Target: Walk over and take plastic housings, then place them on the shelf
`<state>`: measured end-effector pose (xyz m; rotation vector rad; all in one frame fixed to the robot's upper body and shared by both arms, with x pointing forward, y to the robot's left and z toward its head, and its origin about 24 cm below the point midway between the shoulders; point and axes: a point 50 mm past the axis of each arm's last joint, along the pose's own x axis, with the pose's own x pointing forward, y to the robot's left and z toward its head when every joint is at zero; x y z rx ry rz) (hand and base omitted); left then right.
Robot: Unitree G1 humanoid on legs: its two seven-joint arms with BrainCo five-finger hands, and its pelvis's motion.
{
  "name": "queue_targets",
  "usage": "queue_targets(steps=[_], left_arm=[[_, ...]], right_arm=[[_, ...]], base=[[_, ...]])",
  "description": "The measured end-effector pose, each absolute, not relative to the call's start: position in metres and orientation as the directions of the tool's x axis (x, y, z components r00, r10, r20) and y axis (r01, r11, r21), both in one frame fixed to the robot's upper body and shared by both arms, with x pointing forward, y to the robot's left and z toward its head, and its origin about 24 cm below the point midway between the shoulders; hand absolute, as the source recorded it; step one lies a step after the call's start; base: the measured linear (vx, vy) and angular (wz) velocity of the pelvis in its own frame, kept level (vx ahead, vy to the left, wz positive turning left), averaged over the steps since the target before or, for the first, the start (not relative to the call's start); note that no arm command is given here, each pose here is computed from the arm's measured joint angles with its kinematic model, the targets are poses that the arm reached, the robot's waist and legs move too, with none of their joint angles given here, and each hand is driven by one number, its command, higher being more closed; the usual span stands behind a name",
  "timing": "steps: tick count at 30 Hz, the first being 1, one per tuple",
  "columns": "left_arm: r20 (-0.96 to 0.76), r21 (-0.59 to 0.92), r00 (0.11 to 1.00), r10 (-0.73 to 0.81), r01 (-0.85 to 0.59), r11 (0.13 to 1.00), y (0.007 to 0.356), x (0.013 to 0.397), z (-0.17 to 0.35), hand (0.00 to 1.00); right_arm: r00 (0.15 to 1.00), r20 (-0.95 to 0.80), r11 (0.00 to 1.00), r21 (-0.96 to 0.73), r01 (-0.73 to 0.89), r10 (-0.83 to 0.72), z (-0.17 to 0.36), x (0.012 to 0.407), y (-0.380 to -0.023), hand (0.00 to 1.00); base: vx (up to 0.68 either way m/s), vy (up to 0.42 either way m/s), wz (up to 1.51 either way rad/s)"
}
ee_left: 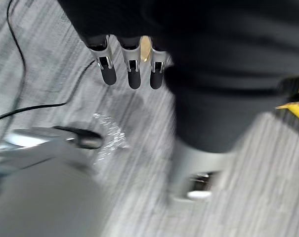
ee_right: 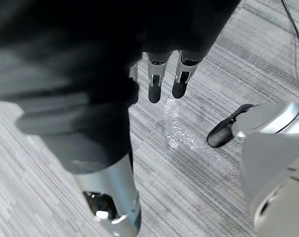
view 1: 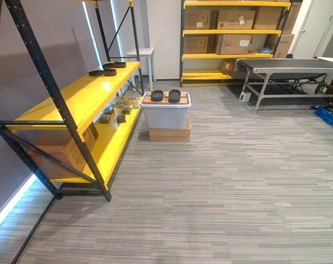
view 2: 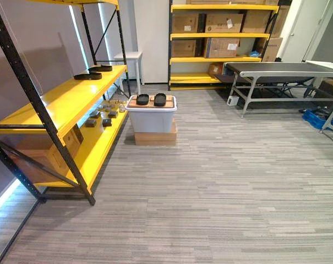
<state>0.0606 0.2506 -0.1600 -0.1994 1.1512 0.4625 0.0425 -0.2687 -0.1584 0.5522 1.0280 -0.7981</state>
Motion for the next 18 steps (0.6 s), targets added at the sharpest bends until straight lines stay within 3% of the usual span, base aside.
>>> queue_targets(steps=[5,8,18], left_arm=[[-0.845,0.110,0.400,0.355,-0.520,0.847,0.288,0.083,-0.143,0.00],[-0.838,0.108,0.400,0.372,-0.547,0.830,0.293,0.082,-0.141,0.00],[-0.856,0.107,0.342,0.387,-0.615,0.781,0.280,0.062,-0.150,0.00]], right_arm=[[0.377,-0.820,0.620,0.035,0.784,-0.431,-0.134,0.079,-0.316,0.00],[0.411,-0.781,0.628,0.032,0.778,-0.469,-0.123,0.089,-0.330,0.00],[0.405,-0.772,0.637,0.001,0.771,-0.490,-0.124,0.088,-0.328,0.00]], base=[[0.02,-0.037,0.00],[0.00,-0.023,0.01],[-0.02,-0.021,0.00]])
